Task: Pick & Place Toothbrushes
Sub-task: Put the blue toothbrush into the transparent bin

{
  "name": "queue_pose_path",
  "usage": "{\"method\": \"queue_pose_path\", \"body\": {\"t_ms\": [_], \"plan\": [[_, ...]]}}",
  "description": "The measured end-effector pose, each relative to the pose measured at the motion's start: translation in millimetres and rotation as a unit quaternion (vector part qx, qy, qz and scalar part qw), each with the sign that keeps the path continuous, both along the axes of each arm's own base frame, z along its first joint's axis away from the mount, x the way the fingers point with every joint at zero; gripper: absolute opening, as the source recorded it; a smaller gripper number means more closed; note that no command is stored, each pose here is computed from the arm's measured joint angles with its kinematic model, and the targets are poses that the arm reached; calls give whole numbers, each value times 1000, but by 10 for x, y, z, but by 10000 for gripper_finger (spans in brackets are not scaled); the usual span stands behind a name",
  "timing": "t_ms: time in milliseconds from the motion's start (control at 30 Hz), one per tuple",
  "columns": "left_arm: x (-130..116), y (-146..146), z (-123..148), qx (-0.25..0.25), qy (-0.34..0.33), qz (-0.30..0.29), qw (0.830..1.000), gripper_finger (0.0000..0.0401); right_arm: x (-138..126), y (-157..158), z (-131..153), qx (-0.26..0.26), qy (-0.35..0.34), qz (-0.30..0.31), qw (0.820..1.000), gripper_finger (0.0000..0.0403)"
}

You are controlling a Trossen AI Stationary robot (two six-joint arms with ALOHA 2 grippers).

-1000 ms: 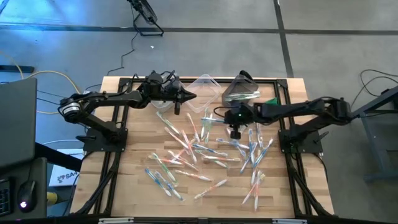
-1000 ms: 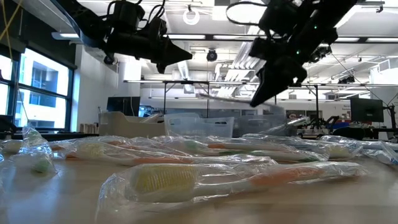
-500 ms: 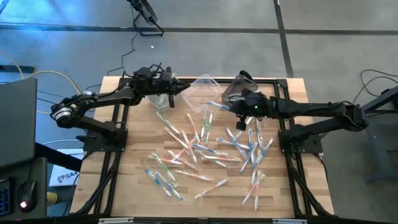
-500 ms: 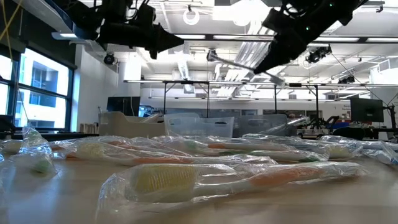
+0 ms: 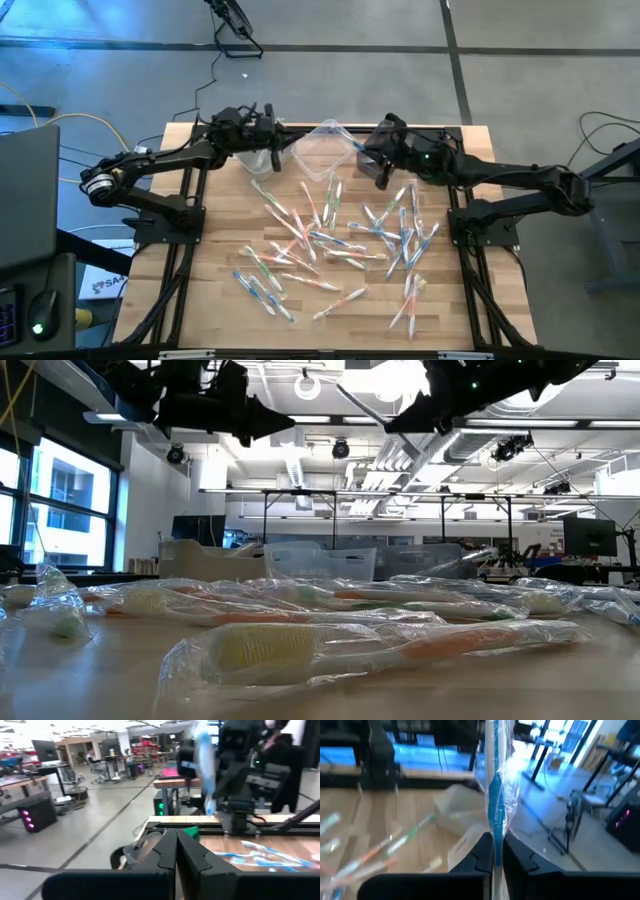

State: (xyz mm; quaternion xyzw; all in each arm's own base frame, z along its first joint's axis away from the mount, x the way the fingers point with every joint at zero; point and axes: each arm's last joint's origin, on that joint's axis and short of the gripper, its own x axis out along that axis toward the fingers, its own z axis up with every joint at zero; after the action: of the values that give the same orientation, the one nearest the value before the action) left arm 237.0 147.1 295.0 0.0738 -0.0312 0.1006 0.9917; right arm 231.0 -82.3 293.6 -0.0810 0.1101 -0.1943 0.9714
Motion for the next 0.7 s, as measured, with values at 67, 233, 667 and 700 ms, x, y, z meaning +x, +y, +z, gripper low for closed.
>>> {"method": "queue_pose_path", "body": {"t_ms": [67, 233, 667, 700], "plan": [[-1, 4, 6, 1, -3, 7, 1000, 3, 13, -1, 50, -10, -25, 4, 1000, 13], [1, 4, 7, -3, -6, 7, 1000, 47, 51, -10, 71, -25, -42, 15, 999, 13], [102, -210, 117, 14, -62, -87, 994, 140, 440, -75, -185, -26, -74, 89, 993, 13], [114, -229, 117, 11, -63, -82, 995, 140, 467, -81, -202, -28, -79, 92, 992, 13]]}}
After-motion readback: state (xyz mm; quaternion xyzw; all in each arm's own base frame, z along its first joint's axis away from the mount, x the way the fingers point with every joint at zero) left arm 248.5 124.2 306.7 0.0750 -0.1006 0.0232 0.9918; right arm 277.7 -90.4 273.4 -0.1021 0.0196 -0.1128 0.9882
